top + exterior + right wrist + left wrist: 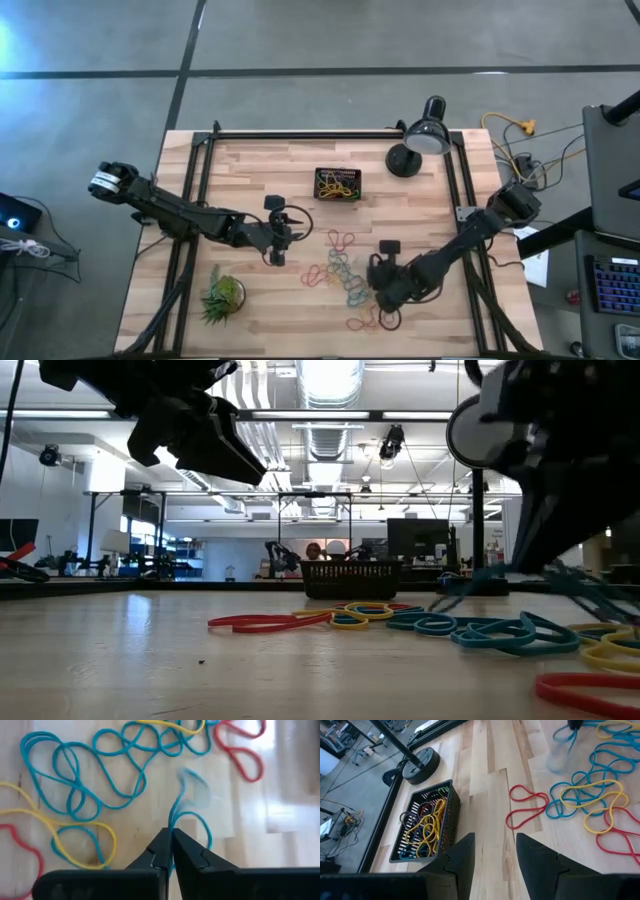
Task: Pick and place rubber bands into bin
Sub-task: Put the blue rubber band into the basket
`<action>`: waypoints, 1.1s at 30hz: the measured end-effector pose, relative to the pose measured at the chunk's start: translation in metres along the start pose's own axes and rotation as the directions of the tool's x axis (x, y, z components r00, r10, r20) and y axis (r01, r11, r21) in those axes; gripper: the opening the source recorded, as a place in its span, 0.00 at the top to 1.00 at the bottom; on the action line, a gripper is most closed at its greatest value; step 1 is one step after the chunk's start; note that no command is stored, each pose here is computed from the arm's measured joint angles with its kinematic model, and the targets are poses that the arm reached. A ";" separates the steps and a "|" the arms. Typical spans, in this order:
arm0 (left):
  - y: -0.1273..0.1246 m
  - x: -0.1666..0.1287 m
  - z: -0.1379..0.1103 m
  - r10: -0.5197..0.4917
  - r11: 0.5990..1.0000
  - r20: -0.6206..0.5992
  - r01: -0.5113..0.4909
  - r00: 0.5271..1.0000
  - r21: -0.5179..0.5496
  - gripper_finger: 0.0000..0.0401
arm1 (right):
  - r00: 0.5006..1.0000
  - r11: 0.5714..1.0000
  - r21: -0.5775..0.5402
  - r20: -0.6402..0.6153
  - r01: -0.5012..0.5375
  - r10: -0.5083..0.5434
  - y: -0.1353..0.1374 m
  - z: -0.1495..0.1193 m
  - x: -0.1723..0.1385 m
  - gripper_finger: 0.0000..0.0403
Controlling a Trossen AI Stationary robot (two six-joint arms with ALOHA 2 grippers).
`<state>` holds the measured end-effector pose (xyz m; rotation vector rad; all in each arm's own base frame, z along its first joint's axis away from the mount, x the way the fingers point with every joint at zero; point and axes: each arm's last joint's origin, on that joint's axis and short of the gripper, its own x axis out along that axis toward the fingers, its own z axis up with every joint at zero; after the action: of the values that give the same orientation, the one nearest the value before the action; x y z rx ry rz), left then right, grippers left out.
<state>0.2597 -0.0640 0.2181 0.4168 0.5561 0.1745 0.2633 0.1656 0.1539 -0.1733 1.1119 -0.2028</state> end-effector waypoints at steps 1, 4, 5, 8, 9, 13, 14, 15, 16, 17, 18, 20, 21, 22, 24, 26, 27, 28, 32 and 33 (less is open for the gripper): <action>0.000 0.000 0.000 0.000 1.000 0.000 0.000 1.000 0.000 0.68 | 1.000 1.000 -0.008 0.000 0.016 -0.016 0.000 0.003 -0.003 0.98; 0.000 0.000 0.000 0.000 1.000 0.000 0.000 1.000 0.000 0.68 | 0.997 0.997 -0.027 0.000 0.074 -0.074 -0.003 0.013 -0.015 0.98; 0.000 0.000 0.000 0.000 1.000 0.000 0.000 1.000 0.000 0.68 | 0.995 0.995 -0.039 0.000 0.095 -0.095 -0.004 0.016 -0.019 0.98; 0.000 0.000 0.000 0.000 1.000 0.000 0.000 1.000 0.000 0.68 | 0.992 0.989 -0.071 0.021 0.127 -0.126 -0.005 0.027 -0.031 0.98; 0.000 0.000 0.000 0.000 1.000 0.000 0.000 1.000 0.001 0.68 | 0.990 0.987 -0.085 0.030 0.138 -0.136 -0.005 0.030 -0.036 0.98; 0.000 0.000 0.000 0.000 1.000 0.000 0.000 1.000 0.001 0.68 | 0.983 0.974 -0.139 0.062 0.179 -0.172 -0.008 0.043 -0.050 0.98; 0.000 0.000 0.000 0.000 1.000 0.000 0.000 1.000 0.001 0.68 | 0.980 0.970 -0.146 0.071 0.194 -0.185 -0.010 0.046 -0.053 0.98; 0.000 0.000 0.000 0.000 1.000 0.000 0.000 1.000 0.001 0.68 | 0.976 0.964 -0.157 0.083 0.213 -0.202 -0.011 0.049 -0.057 0.98; 0.000 0.000 0.000 0.000 1.000 0.000 0.000 1.000 0.001 0.68 | 0.971 0.957 -0.172 0.094 0.234 -0.220 -0.012 0.051 -0.060 0.98; 0.000 0.000 0.000 0.000 1.000 0.000 0.000 1.000 0.001 0.68 | 0.966 0.950 -0.187 0.106 0.251 -0.235 -0.012 0.054 -0.063 0.98; 0.000 0.000 0.000 0.000 1.000 0.000 0.000 1.000 0.001 0.68 | 0.961 0.942 -0.197 0.118 0.270 -0.251 -0.013 0.056 -0.066 0.98; 0.000 0.000 0.000 0.000 1.000 0.000 0.000 1.000 0.001 0.68 | 0.949 0.925 -0.220 0.142 0.309 -0.283 -0.015 0.060 -0.070 0.98; 0.000 0.000 0.000 0.000 1.000 0.000 0.000 1.000 0.001 0.68 | 0.943 0.918 -0.229 0.153 0.324 -0.295 -0.017 0.063 -0.072 0.98; 0.000 0.000 0.000 0.000 1.000 0.000 0.000 1.000 0.001 0.68 | 0.937 0.909 -0.239 0.162 0.341 -0.309 -0.019 0.065 -0.073 0.98; 0.000 0.000 0.000 0.000 1.000 -0.001 0.000 1.000 0.001 0.68 | 0.927 0.893 -0.257 0.171 0.369 -0.334 -0.023 0.068 -0.073 0.98; 0.000 0.000 0.000 0.000 1.000 -0.001 0.000 1.000 0.001 0.68 | 0.921 0.883 -0.266 0.169 0.386 -0.352 -0.028 0.072 -0.072 0.98; 0.000 0.000 0.000 0.000 1.000 -0.001 0.000 1.000 0.001 0.68 | 0.917 0.878 -0.270 0.168 0.395 -0.361 -0.030 0.073 -0.071 0.98; 0.000 0.000 0.000 0.000 1.000 -0.001 0.000 1.000 0.001 0.68 | 0.916 0.876 -0.269 0.165 0.399 -0.367 -0.032 0.073 -0.070 0.98; 0.000 0.000 0.000 0.000 1.000 -0.001 0.000 1.000 0.001 0.68 | 0.950 0.918 -0.243 0.094 0.313 -0.298 -0.038 0.074 -0.063 0.98; 0.000 0.000 0.000 0.000 1.000 -0.001 0.000 1.000 0.001 0.68 | 0.964 0.937 -0.224 0.061 0.266 -0.259 -0.039 0.073 -0.060 0.98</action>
<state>0.2596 -0.0640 0.2180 0.4176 0.5572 0.1743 0.3006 0.1455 0.2473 -0.5338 1.0785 -0.3083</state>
